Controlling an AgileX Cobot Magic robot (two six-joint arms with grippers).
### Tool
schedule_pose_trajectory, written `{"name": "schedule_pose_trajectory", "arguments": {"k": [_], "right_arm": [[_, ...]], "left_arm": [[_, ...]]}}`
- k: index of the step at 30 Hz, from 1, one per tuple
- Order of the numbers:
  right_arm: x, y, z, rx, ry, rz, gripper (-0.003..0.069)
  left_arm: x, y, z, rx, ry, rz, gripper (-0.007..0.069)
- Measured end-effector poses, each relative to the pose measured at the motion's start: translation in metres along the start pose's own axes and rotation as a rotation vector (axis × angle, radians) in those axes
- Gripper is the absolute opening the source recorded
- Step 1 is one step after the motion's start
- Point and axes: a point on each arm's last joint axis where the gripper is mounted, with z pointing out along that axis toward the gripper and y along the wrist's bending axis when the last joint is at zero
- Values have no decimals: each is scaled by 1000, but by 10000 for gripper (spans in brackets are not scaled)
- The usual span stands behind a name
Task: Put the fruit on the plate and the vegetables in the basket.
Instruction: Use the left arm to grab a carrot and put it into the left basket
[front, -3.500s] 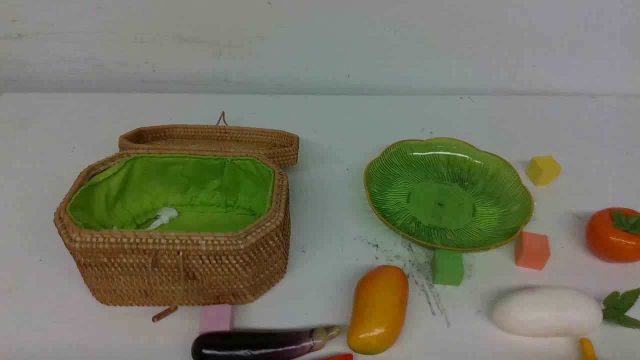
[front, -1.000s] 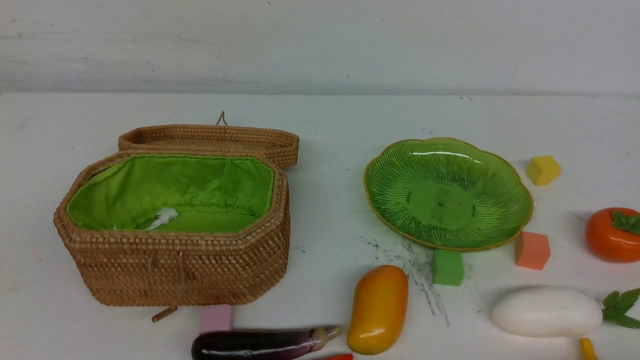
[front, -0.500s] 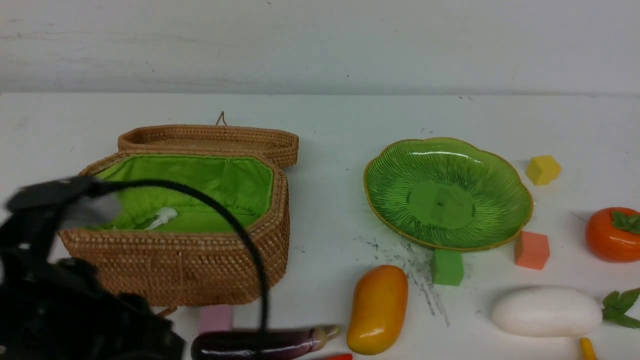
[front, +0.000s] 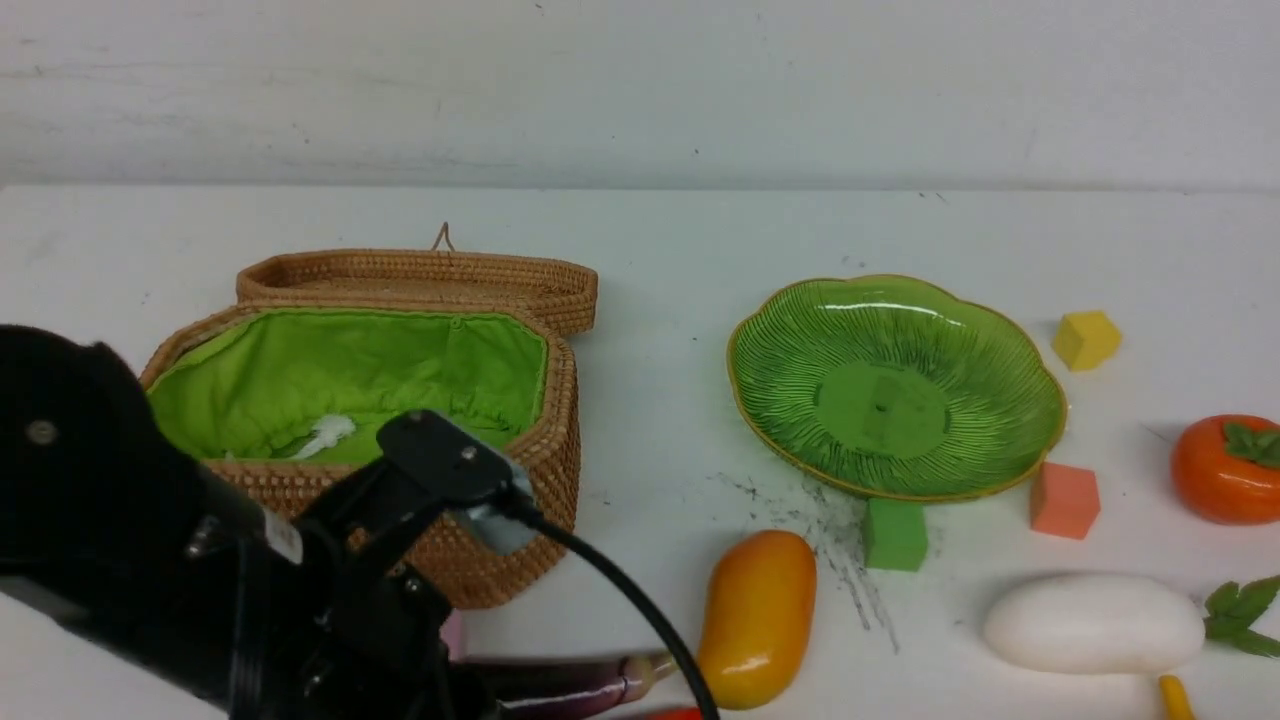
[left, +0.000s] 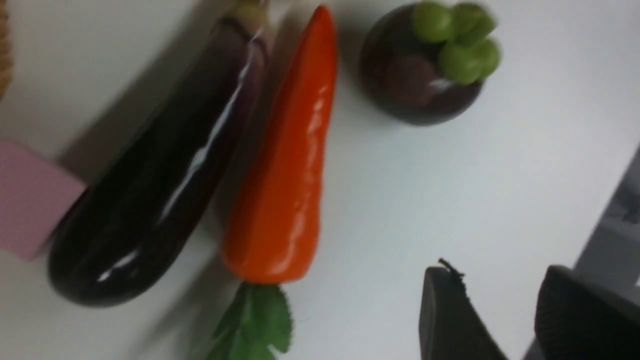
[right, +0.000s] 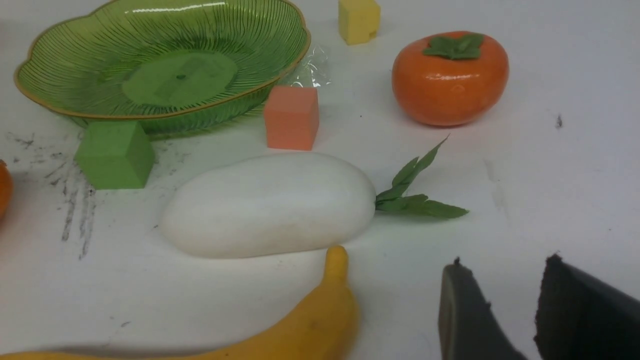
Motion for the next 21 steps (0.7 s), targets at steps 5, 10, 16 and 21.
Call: {"name": "schedule_pose_trajectory", "arguments": {"k": [5,10,16,21], "right_arm": [[0,0,0,0,0,0,242],[0,0,0,0,0,0,242],[0,0,0,0,0,0,242],[0,0,0,0,0,0,242]], "left_arm": [[-3,-7,32,-97,103,81,354],[-6,-7,61,-218,187,170,454],[-13,-3,80,-252,243,212,482],[-22,-2,80,-266,219,238,484]]}}
